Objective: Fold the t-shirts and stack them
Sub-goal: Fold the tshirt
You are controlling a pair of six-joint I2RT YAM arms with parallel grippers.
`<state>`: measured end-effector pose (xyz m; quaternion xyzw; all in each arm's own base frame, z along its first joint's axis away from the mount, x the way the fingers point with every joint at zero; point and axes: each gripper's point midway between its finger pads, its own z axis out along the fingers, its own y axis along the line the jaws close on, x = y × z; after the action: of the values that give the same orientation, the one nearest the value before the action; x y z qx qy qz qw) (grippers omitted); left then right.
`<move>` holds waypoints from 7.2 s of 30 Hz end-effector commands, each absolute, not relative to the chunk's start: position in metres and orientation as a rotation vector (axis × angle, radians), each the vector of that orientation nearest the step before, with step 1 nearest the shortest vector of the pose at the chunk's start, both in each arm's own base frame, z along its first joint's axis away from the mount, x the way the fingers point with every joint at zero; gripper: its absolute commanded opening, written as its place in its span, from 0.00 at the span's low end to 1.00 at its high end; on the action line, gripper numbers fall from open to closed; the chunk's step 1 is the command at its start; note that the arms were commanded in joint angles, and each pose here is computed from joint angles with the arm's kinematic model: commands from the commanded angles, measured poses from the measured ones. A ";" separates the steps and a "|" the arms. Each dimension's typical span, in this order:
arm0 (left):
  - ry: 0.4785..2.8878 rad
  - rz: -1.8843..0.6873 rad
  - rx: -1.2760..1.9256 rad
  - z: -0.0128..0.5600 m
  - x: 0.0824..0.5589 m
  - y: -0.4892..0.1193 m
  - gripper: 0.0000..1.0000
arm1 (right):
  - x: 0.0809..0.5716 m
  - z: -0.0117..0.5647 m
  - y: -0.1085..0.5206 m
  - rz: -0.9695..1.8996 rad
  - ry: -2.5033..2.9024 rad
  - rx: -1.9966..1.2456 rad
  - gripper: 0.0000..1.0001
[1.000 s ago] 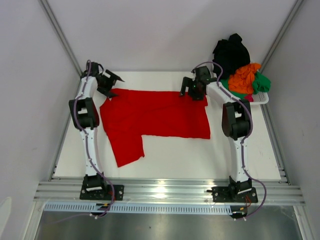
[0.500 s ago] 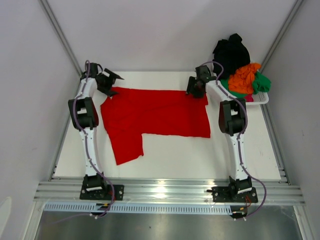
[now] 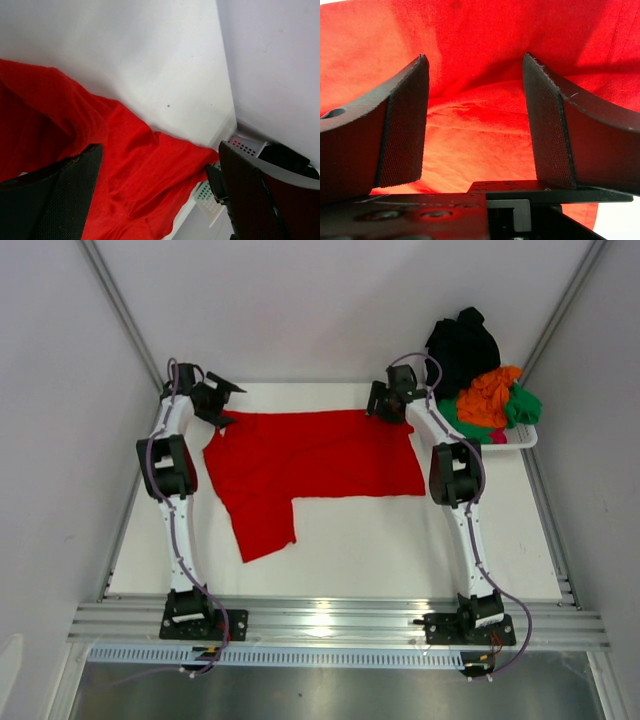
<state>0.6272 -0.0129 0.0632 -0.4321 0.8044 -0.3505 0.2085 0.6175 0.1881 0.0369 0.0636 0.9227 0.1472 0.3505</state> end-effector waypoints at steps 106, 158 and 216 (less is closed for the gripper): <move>2.610 -0.272 -1.062 -0.003 0.151 -0.064 0.62 | 0.335 0.094 0.093 0.661 2.211 0.827 0.99; 2.668 -0.181 -0.863 -0.006 0.159 -0.065 0.01 | 0.378 0.016 0.072 0.430 2.389 0.893 0.45; 2.295 -0.297 -0.767 0.113 0.195 -0.053 0.01 | 0.342 0.046 0.066 0.286 2.352 0.768 0.00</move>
<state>0.1844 -0.0499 0.0966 -0.3057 0.8916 -0.1001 0.3187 0.3384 0.0650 0.0345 0.3022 0.9005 0.1008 0.2960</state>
